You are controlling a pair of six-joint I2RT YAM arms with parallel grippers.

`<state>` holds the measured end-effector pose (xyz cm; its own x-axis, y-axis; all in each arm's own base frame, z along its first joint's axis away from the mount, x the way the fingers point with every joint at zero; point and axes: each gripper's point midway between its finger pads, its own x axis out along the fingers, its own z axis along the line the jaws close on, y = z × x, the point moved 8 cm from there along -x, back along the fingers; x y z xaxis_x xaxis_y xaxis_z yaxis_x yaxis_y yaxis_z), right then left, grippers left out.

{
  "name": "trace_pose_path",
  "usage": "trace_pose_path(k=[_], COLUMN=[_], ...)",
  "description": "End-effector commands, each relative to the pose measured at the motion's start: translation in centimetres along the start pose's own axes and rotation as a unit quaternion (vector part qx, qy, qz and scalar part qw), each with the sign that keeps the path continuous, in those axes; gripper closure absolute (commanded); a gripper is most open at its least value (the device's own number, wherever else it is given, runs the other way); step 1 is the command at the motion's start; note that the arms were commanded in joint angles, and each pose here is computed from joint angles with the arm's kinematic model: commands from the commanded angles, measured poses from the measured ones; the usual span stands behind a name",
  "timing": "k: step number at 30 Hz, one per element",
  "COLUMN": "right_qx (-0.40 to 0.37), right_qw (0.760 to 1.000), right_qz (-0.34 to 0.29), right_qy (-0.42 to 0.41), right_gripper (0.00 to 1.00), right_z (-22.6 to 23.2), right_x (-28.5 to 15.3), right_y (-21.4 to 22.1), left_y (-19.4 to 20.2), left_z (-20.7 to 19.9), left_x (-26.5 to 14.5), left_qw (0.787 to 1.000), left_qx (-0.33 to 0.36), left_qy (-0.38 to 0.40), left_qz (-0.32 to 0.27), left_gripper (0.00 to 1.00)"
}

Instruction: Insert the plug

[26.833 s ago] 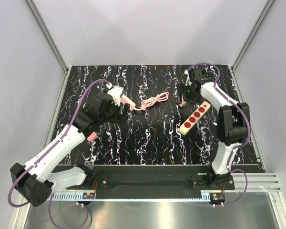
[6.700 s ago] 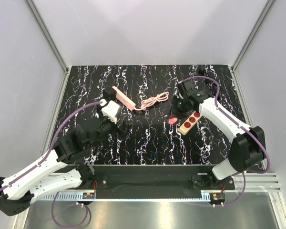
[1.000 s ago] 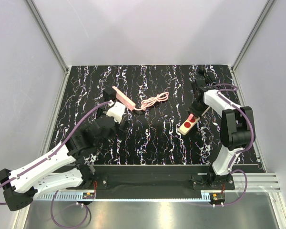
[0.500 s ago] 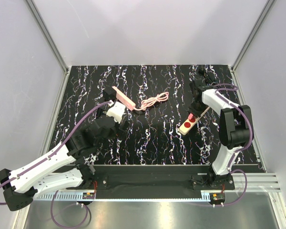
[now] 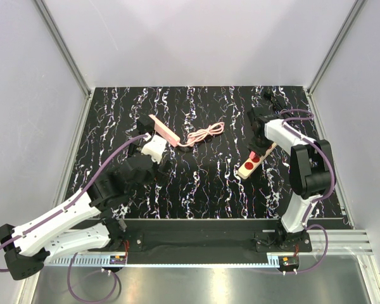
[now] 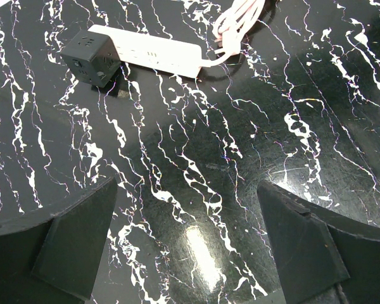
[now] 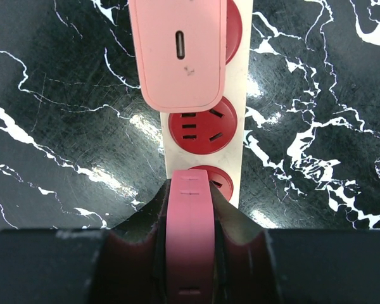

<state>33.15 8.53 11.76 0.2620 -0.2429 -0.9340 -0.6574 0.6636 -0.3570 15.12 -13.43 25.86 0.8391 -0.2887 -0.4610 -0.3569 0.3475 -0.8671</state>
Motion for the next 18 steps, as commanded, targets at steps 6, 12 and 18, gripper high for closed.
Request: trace_pose_path(k=[6,12,18], right_qx=[-0.039,-0.068,-0.062], right_qw=[0.997,0.995,0.995], right_qz=[0.070,0.068,0.078], right_qy=[0.006,-0.029,-0.024], right_gripper=[1.00,1.00,1.00], right_z=[-0.9,-0.9,-1.3], right_x=[1.4,1.8,2.6], right_y=[3.1,3.4,4.1], left_y=[-0.3,-0.2,-0.3], left_z=[0.3,0.3,0.3], left_x=[-0.2,-0.2,-0.1], left_qw=[1.000,1.000,1.000], left_qx=[-0.004,-0.004,-0.003], left_qy=[-0.012,-0.012,-0.012], left_qz=[-0.014,-0.013,-0.011], left_gripper=[0.01,0.01,0.01])
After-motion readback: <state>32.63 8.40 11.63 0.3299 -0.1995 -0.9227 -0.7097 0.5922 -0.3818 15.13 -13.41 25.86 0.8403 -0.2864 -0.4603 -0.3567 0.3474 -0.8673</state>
